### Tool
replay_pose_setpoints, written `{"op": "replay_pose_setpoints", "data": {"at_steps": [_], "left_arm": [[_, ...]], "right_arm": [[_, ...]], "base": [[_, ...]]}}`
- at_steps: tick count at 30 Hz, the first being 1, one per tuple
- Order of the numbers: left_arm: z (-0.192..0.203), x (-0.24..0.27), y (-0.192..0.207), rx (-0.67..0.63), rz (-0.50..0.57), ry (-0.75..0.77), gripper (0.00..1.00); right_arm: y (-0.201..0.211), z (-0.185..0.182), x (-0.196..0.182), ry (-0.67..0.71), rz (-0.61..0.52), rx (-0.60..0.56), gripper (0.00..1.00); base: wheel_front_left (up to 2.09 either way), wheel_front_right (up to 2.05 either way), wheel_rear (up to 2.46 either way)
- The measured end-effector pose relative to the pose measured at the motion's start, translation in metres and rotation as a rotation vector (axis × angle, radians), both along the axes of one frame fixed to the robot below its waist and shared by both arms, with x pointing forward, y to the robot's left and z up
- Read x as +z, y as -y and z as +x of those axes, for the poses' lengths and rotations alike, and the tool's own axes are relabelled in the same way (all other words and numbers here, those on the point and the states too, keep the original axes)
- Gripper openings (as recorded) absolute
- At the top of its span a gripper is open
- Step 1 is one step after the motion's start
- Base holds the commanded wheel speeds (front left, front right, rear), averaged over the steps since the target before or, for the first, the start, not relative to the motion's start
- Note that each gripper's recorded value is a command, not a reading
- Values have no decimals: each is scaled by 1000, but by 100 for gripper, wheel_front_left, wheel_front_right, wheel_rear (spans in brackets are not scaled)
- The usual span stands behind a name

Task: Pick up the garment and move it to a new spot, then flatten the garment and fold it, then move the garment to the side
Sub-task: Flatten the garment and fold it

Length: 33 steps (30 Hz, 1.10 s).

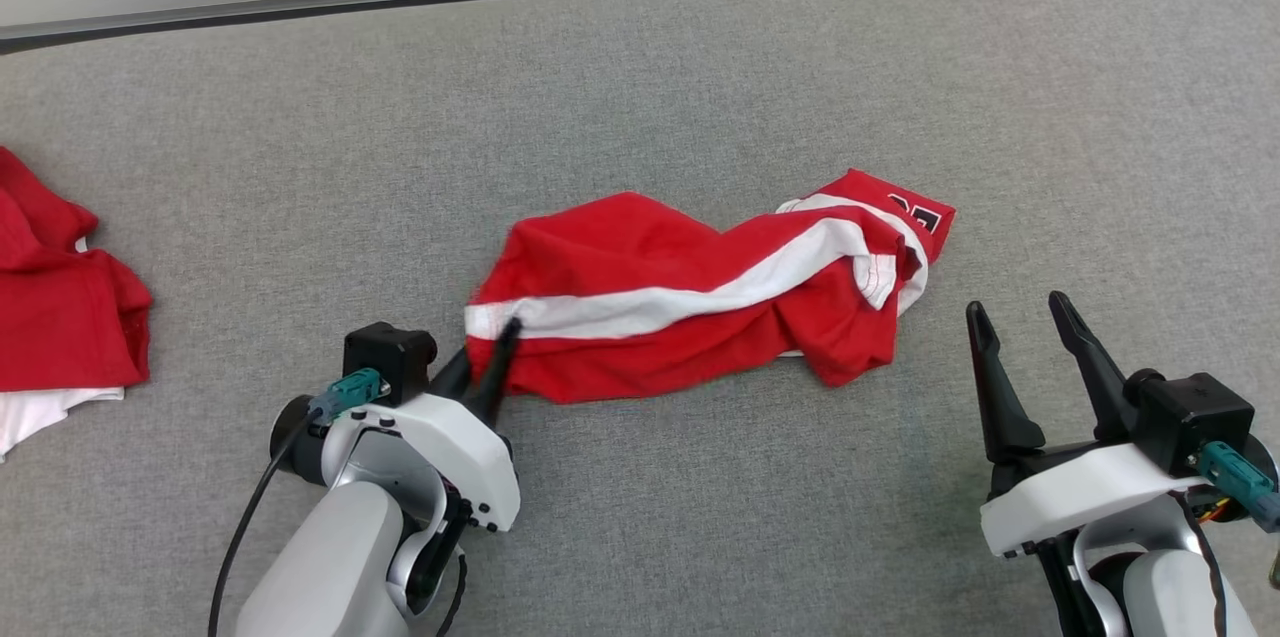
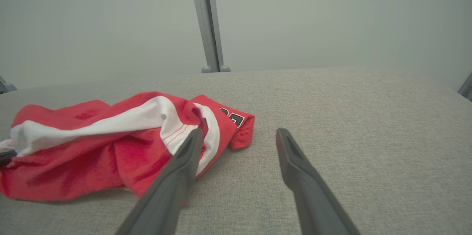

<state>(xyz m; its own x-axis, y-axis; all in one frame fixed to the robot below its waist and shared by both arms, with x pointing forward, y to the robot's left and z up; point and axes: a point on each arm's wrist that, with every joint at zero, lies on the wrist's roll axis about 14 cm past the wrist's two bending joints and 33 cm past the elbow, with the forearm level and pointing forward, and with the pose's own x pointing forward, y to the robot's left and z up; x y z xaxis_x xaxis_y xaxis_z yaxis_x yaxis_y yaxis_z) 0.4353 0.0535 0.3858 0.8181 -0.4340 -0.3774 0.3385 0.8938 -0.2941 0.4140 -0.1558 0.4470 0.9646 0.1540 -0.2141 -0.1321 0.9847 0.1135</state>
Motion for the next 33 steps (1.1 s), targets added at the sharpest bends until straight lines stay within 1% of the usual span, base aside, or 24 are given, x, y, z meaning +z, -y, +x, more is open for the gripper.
{"op": "replay_pose_setpoints", "data": {"at_steps": [5, 9, 14, 21, 22, 23, 24, 25, 29, 33], "left_arm": [[5, 11, -5, 13, 5, 52, 0], [8, 21, -7, 21, 6, 88, 0], [7, 26, -8, 25, 0, 98, 0], [8, 26, -8, 30, -8, 102, 0], [8, 26, -9, 31, -9, 104, 0], [9, 27, -10, 34, -10, 110, 0], [10, 30, -11, 39, -14, 122, 0], [10, 32, -12, 44, -17, 131, 0], [16, 44, -17, 59, -20, 183, 0], [23, 70, -14, 54, -37, 273, 0]], "right_arm": [[-9, 1, -2, -3, -16, 37, 100], [-30, 2, -6, -14, -37, 115, 100], [-57, 3, -18, -46, -58, 218, 100], [-60, 25, -33, -68, -124, 250, 100], [-59, 27, -36, -78, -127, 248, 81], [-59, 29, -38, -79, -126, 249, 35], [-60, 32, -38, -76, -125, 248, 3], [-60, 35, -38, -75, -124, 247, 0], [-52, 46, -26, -20, -107, 213, 0], [-38, 61, 3, 88, -101, 165, 0]], "base": [[0, 0, 0], [0, 0, 0], [0, 0, 0], [0, 0, 0], [0, 0, 0], [0, 0, 0], [0, 0, 0], [0, 0, 0], [0, 0, 0], [0, 0, 0]]}}
